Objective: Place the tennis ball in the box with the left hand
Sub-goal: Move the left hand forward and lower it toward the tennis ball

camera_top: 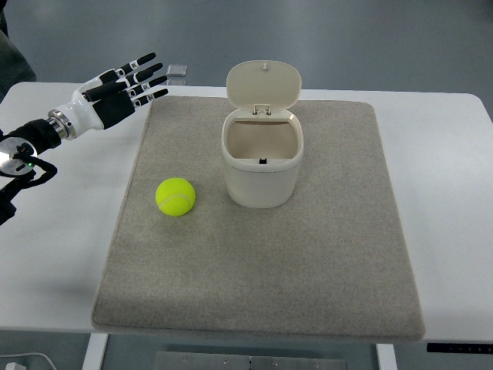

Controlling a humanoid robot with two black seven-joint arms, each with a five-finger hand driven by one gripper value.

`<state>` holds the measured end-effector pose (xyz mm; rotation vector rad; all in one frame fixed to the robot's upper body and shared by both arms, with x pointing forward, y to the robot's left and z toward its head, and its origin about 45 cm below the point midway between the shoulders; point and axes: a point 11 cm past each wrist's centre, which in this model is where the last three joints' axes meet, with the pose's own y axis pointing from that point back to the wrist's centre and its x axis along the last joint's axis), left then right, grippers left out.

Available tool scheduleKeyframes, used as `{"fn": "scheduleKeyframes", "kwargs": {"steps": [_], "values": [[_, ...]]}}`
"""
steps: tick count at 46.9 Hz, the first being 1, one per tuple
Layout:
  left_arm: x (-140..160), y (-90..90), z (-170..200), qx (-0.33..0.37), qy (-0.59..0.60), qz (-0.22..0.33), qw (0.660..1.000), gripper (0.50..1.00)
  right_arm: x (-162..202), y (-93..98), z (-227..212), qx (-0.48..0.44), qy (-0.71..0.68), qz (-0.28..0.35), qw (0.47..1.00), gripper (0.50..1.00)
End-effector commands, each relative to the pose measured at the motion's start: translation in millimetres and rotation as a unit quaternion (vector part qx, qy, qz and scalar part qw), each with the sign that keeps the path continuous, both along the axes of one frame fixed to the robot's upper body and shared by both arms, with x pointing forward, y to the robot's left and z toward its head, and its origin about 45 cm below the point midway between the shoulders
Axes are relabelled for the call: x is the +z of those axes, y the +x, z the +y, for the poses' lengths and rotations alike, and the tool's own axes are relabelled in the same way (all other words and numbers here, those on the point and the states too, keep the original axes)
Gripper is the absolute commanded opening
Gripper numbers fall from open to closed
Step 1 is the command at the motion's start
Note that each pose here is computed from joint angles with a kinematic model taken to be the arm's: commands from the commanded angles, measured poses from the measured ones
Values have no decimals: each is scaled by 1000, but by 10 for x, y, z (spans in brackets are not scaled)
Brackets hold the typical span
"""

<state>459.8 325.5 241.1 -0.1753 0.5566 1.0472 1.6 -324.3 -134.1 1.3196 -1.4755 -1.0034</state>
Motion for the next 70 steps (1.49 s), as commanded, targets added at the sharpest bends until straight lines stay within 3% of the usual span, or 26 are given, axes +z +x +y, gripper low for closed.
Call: {"fn": "scheduleKeyframes", "kwargs": {"steps": [1, 13, 21, 32, 43, 51, 57, 70], "values": [[-4, -3, -9, -2, 1, 0, 1000, 992, 0, 0, 0, 0, 0, 0, 1000, 938], [50, 14, -11, -2, -2, -5, 1000, 992, 0, 0, 0, 0, 0, 0, 1000, 940], [244, 113, 21, 4, 1, -23, 1000, 992, 0, 0, 0, 0, 0, 0, 1000, 938], [261, 87, -13, -22, 6, -34, 999, 992, 0, 0, 0, 0, 0, 0, 1000, 938], [355, 68, 127, -43, 101, -48, 993, 992, 0, 0, 0, 0, 0, 0, 1000, 938], [518, 20, 80, -96, 221, -87, 967, 992, 0, 0, 0, 0, 0, 0, 1000, 938], [684, -55, 20, -124, 267, -151, 944, 992, 0, 0, 0, 0, 0, 0, 1000, 940], [829, -327, -223, -226, 387, -262, 855, 969, 0, 0, 0, 0, 0, 0, 1000, 938]]}}
